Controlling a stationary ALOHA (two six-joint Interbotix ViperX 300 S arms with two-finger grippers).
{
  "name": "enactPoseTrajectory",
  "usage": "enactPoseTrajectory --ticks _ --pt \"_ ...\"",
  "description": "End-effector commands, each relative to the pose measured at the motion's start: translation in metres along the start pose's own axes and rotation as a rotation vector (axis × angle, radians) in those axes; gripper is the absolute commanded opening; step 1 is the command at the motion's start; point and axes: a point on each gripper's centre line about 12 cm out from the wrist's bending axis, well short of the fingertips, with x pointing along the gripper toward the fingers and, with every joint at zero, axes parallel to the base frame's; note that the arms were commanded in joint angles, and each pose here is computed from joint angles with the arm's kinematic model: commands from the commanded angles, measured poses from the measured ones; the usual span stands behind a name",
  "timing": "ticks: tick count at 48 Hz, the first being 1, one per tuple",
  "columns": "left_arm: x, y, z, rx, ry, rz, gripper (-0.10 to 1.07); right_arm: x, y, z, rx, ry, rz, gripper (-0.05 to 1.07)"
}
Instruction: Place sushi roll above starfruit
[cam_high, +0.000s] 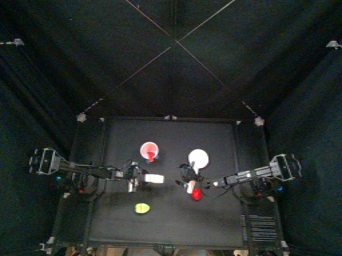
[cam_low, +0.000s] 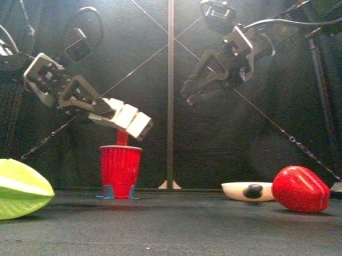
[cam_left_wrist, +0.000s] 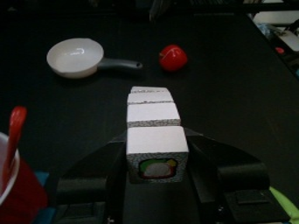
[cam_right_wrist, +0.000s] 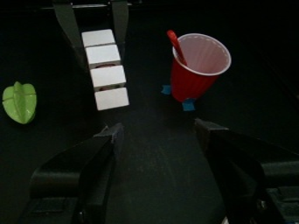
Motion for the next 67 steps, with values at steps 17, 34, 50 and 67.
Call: enactPoseTrajectory --ticks 17,34,50,67 --pt "-0.003 0.003 -0.026 -0.008 0.143 0.011 0.64 -0.005 -0.004 0.009 0.018 -0.027 -0.008 0.96" --pt "0.007 0.014 -0.039 -0.026 0.275 0.044 0.64 -0.004 -0.004 0.007 0.016 -0.022 -0.009 0.96" --pt "0.010 0.017 -0.043 -0.022 0.288 0.049 0.64 -0.003 -0.004 0.006 0.015 -0.018 -0.010 0.96" --pt "0.022 0.018 -0.058 0.001 0.361 0.034 0.64 -0.002 -0.004 0.005 0.013 -0.014 -0.011 0.96"
